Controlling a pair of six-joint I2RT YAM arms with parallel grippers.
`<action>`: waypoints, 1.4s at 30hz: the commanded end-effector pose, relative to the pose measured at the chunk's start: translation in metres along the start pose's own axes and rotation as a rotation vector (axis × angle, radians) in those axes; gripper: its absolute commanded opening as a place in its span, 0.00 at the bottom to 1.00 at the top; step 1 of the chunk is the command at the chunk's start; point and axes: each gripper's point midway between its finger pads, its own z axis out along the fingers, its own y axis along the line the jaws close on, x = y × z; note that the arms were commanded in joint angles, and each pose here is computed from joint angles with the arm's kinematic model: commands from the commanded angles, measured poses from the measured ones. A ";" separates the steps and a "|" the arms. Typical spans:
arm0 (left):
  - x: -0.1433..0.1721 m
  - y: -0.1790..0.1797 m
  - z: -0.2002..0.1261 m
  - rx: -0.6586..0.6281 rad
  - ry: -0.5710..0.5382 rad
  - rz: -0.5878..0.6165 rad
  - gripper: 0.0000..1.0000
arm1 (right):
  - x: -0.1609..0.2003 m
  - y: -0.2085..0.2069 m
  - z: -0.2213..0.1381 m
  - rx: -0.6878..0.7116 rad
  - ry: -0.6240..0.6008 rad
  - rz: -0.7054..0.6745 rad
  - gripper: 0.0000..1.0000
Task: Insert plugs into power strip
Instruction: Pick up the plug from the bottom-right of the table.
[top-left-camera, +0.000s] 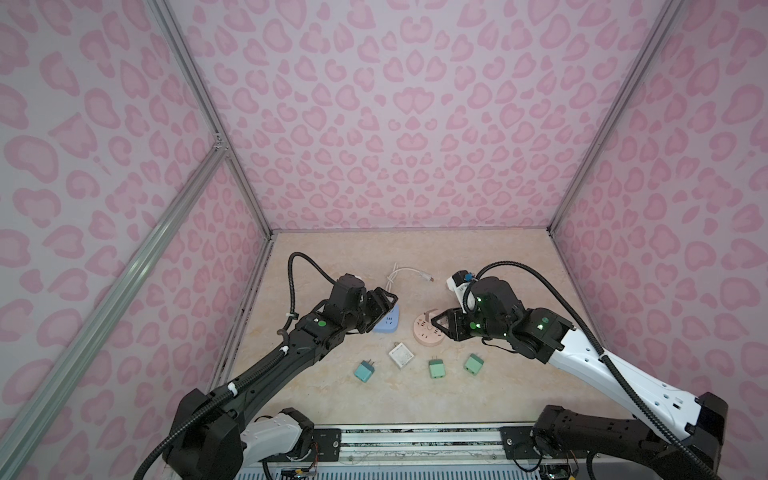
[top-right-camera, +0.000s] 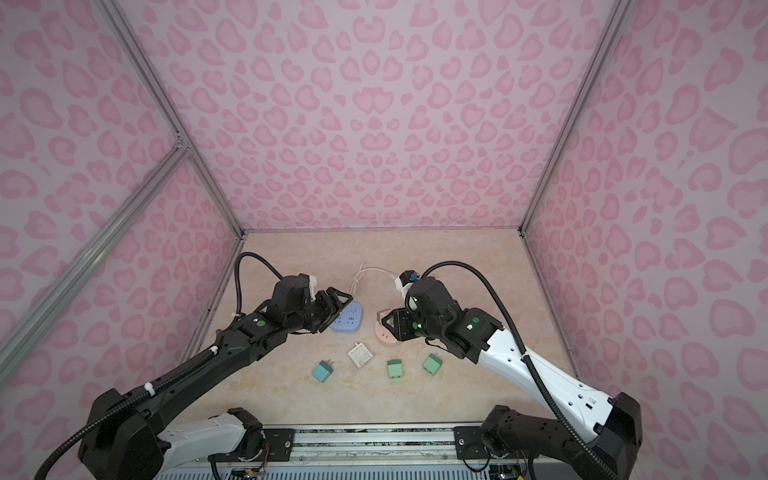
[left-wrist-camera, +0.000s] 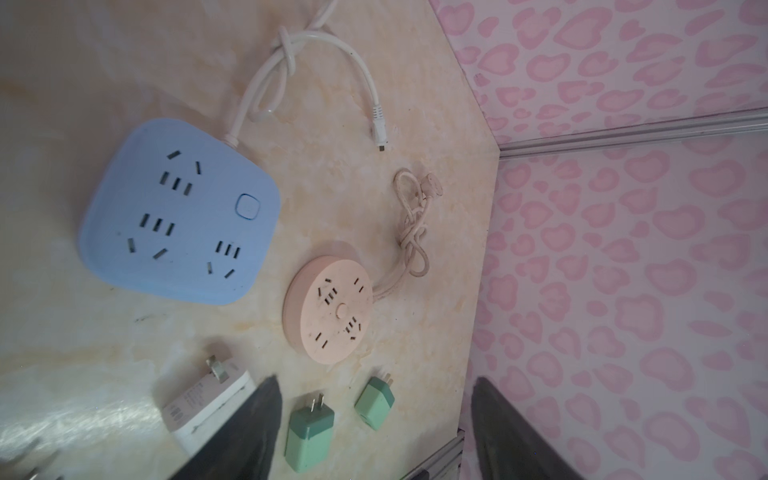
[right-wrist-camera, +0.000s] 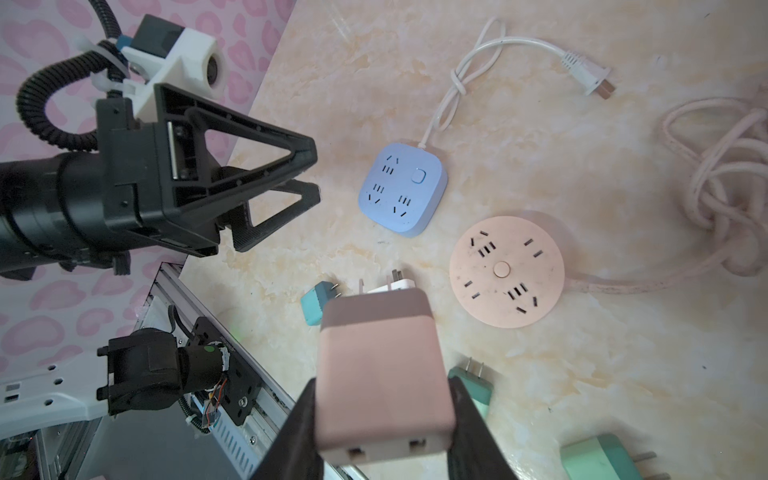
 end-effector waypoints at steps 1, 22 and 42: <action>0.002 -0.041 0.010 0.168 0.057 -0.009 0.72 | 0.013 0.011 0.010 -0.064 0.082 -0.042 0.00; 0.070 -0.041 0.055 0.227 0.237 -0.016 0.61 | -0.019 0.009 0.029 -0.098 0.005 -0.016 0.00; 0.087 -0.031 0.062 0.202 0.268 -0.016 0.56 | -0.025 -0.012 0.025 -0.068 -0.047 0.030 0.00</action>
